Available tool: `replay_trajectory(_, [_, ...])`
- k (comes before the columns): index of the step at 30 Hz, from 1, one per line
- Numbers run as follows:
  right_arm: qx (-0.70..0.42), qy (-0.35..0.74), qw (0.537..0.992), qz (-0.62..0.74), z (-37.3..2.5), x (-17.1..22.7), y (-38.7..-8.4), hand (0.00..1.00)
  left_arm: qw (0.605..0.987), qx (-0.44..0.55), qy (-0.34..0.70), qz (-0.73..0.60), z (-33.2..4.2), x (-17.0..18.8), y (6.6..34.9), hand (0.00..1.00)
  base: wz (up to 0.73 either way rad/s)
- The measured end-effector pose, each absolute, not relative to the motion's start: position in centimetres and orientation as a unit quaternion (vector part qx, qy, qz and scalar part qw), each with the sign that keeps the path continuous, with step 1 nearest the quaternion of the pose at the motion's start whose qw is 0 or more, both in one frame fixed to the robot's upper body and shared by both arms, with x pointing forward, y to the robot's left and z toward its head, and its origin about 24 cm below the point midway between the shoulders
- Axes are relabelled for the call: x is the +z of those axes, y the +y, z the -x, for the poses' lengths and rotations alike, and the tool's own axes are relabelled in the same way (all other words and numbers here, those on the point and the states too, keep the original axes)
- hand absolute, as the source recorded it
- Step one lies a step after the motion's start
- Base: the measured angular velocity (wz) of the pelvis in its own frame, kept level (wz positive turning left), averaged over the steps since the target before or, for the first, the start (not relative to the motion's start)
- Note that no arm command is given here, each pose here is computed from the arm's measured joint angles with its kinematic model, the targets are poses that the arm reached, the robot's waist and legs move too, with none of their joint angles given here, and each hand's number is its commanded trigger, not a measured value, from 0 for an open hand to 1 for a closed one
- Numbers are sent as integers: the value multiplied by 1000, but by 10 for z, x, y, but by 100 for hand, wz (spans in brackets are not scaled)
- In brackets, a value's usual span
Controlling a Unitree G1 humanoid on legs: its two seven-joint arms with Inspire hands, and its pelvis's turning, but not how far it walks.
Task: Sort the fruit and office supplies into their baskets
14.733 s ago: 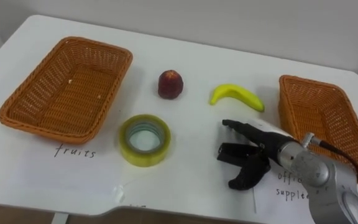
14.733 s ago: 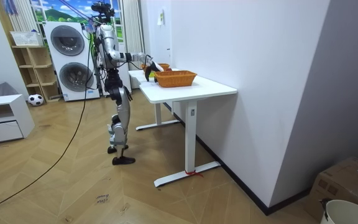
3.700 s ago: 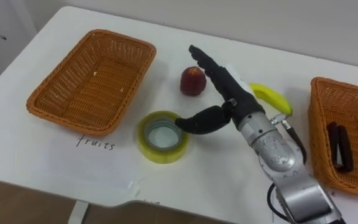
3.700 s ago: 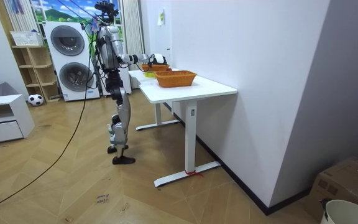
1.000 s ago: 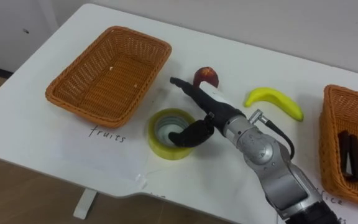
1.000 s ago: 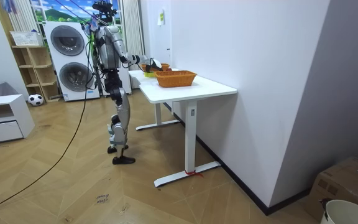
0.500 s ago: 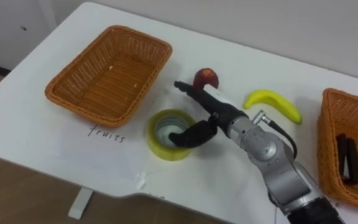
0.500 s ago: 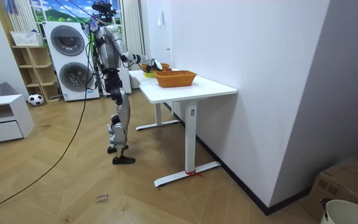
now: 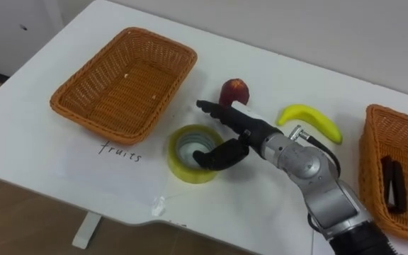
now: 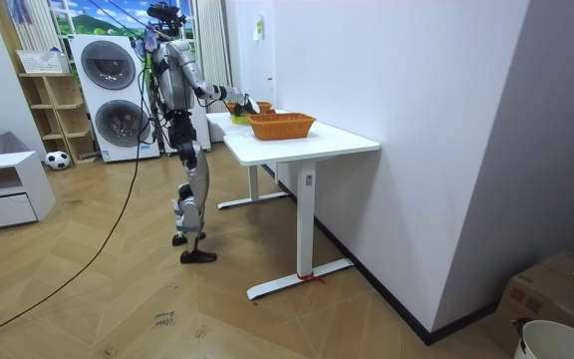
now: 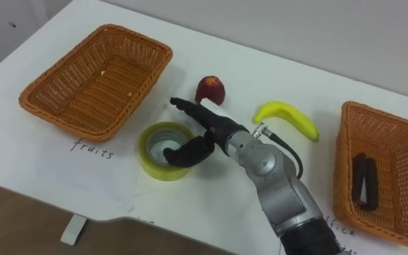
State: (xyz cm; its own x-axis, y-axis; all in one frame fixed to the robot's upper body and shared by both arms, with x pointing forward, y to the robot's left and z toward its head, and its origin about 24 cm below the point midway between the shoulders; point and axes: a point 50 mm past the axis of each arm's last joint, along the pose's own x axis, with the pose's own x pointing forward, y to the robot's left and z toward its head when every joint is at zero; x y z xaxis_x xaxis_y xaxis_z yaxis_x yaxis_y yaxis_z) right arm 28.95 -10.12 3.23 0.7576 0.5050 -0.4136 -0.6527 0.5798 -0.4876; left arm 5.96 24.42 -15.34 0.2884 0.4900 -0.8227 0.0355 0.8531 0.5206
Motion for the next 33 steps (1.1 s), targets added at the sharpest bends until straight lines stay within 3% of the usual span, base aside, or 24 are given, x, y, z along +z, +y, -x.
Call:
replay_trajectory(7, [340,125,876,320,-289,32,-101,0,765,148,583,-228,-58,-154,244,0,0])
replay_trajectory(8, [341,126,875,320,-289,32,-101,61,765,148,583,-228,-58,-154,245,0,0])
replay_trajectory(9, [341,127,875,319,-289,32,-101,100,765,148,583,-228,-58,-154,245,0,0])
replay_trajectory(33, [314,124,850,404,-300,41,-104,100,759,155,587,-237,-60,-152,249,0,0])
